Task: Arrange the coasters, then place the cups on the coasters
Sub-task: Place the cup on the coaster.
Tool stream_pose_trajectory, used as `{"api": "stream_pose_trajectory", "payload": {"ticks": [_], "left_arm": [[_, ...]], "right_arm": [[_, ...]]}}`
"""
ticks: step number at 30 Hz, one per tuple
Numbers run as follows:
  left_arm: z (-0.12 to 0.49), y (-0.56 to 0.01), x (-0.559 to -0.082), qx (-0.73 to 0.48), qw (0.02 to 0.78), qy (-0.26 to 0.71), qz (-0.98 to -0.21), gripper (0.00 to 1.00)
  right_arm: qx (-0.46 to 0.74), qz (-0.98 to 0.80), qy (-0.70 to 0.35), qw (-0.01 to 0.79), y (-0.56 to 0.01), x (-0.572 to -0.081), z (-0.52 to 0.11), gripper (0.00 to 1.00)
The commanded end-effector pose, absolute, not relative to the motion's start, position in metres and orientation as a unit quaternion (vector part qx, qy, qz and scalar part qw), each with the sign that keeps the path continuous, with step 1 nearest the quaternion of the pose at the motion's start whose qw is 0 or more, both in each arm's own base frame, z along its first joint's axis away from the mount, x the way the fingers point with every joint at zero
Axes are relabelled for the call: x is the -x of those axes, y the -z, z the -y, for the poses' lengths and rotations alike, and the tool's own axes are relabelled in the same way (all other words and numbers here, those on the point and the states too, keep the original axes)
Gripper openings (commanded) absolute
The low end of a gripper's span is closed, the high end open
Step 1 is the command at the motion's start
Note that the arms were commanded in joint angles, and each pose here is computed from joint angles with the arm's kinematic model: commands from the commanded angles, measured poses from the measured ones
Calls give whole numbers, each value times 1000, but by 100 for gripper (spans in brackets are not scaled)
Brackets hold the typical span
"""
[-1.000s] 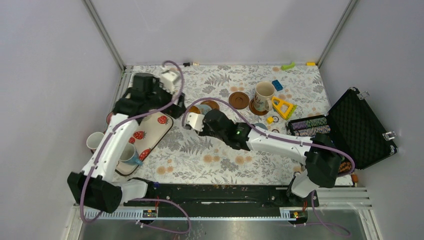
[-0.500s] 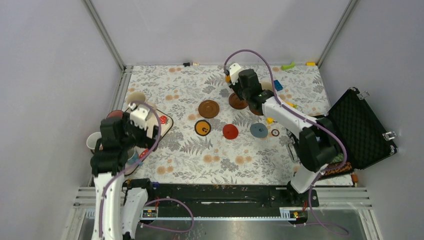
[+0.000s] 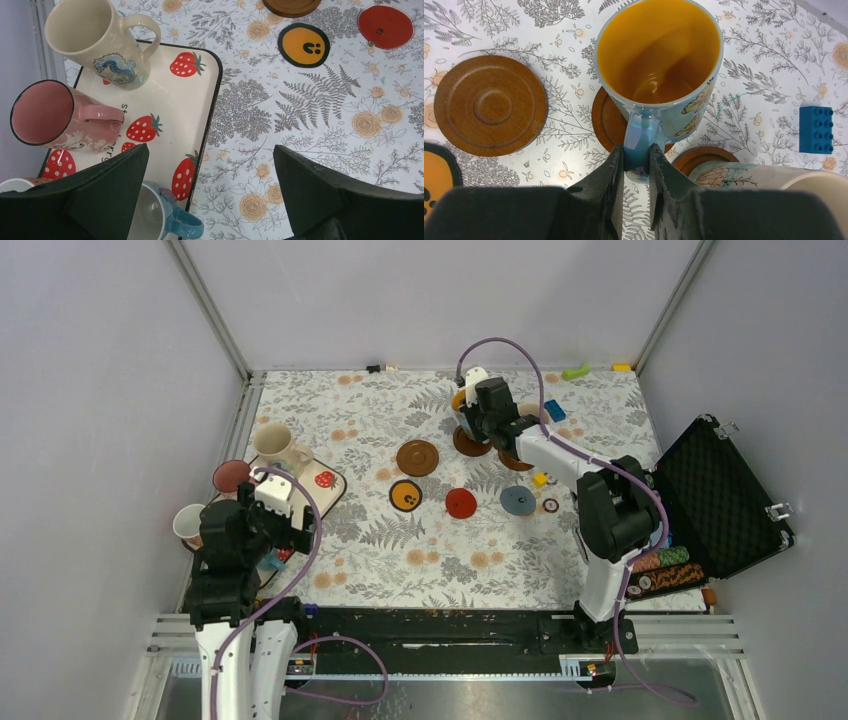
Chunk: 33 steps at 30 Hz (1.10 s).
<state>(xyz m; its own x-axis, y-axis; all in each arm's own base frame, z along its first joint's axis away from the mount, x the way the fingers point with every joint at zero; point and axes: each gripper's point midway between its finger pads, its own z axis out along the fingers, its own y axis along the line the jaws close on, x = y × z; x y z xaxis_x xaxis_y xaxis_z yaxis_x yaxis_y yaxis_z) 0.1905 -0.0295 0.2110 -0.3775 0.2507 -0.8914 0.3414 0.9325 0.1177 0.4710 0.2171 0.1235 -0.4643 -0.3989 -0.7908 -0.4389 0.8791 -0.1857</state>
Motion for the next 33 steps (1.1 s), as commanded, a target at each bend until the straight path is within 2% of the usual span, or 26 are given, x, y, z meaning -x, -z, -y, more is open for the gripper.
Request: {"api": "stream_pose_trajectory", "payload": {"ticks": [1, 9, 19, 29, 33], "left_arm": [[24, -220, -197, -167, 550, 30, -818, 99], [23, -220, -196, -163, 551, 28, -818, 99], [22, -219, -197, -163, 549, 29, -819, 99], [24, -219, -196, -167, 551, 31, -817, 99], [24, -220, -195, -167, 552, 31, -816, 99]], "right_arm": [[177, -825, -73, 532, -176, -495, -232, 0], [129, -841, -120, 511, -175, -494, -239, 0], [103, -869, -142, 462, -141, -481, -232, 0], [144, -907, -136, 371, -96, -426, -221, 0], [146, -920, -144, 333, -80, -407, -221, 4]]}}
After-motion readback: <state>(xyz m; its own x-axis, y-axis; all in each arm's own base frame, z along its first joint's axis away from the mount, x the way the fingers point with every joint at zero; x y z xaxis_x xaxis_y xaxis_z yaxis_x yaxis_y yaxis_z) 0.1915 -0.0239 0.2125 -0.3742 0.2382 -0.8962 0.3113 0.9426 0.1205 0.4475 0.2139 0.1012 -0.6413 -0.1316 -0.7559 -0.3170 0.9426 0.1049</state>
